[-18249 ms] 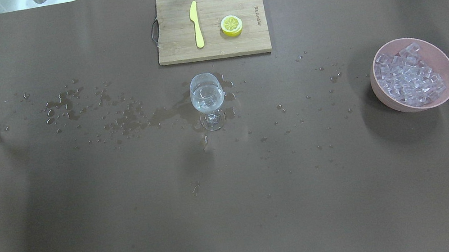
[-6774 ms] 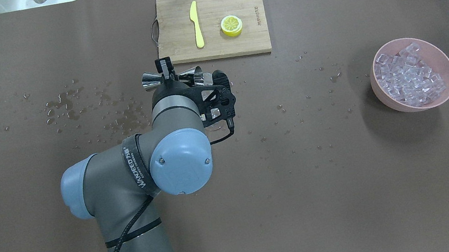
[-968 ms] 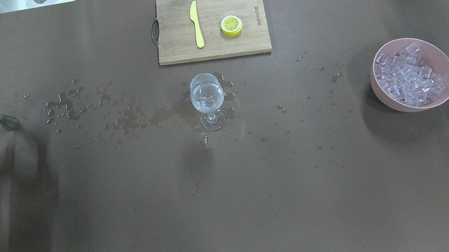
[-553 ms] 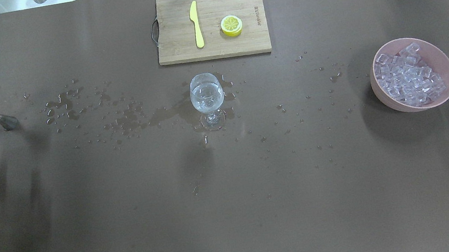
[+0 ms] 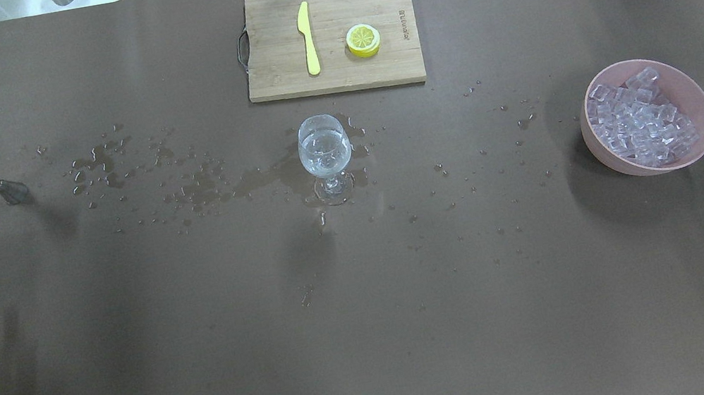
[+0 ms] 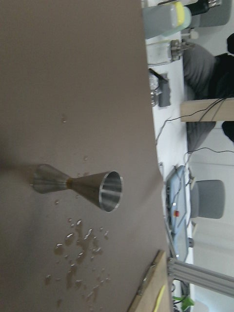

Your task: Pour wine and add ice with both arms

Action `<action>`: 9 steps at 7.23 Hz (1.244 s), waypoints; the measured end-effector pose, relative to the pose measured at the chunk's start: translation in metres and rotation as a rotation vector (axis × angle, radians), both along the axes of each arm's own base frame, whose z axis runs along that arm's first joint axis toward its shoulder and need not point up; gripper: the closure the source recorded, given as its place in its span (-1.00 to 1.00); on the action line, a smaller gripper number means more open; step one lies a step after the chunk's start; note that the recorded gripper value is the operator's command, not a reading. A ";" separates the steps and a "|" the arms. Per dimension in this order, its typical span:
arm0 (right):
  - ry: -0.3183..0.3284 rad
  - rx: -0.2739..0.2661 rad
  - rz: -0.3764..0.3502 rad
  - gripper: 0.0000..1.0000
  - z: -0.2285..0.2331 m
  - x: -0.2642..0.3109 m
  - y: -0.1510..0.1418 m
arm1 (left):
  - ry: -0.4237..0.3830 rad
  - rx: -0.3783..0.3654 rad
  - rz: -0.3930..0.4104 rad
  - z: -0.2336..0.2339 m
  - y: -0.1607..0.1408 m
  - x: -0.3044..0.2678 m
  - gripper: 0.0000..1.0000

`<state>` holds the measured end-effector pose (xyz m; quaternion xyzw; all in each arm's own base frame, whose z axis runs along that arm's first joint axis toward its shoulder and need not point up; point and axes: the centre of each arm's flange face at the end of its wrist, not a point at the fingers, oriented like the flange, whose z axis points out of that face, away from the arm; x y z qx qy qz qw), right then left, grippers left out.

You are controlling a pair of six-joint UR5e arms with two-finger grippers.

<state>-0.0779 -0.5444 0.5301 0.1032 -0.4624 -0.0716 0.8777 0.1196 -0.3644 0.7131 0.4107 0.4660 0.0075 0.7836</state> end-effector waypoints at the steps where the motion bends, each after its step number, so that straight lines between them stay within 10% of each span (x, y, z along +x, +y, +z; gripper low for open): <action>1: -0.003 0.016 -0.008 -1.00 -0.010 -0.006 0.002 | -0.003 -0.091 0.052 0.006 -0.007 -0.027 -0.97; 5: 0.042 0.025 0.044 -1.00 -0.081 -0.087 0.031 | 0.067 -0.316 0.107 -0.026 -0.046 -0.099 -0.97; 9: 0.139 0.012 0.019 -1.00 -0.050 -0.126 0.059 | 0.122 -0.546 0.138 -0.036 -0.084 -0.106 -0.96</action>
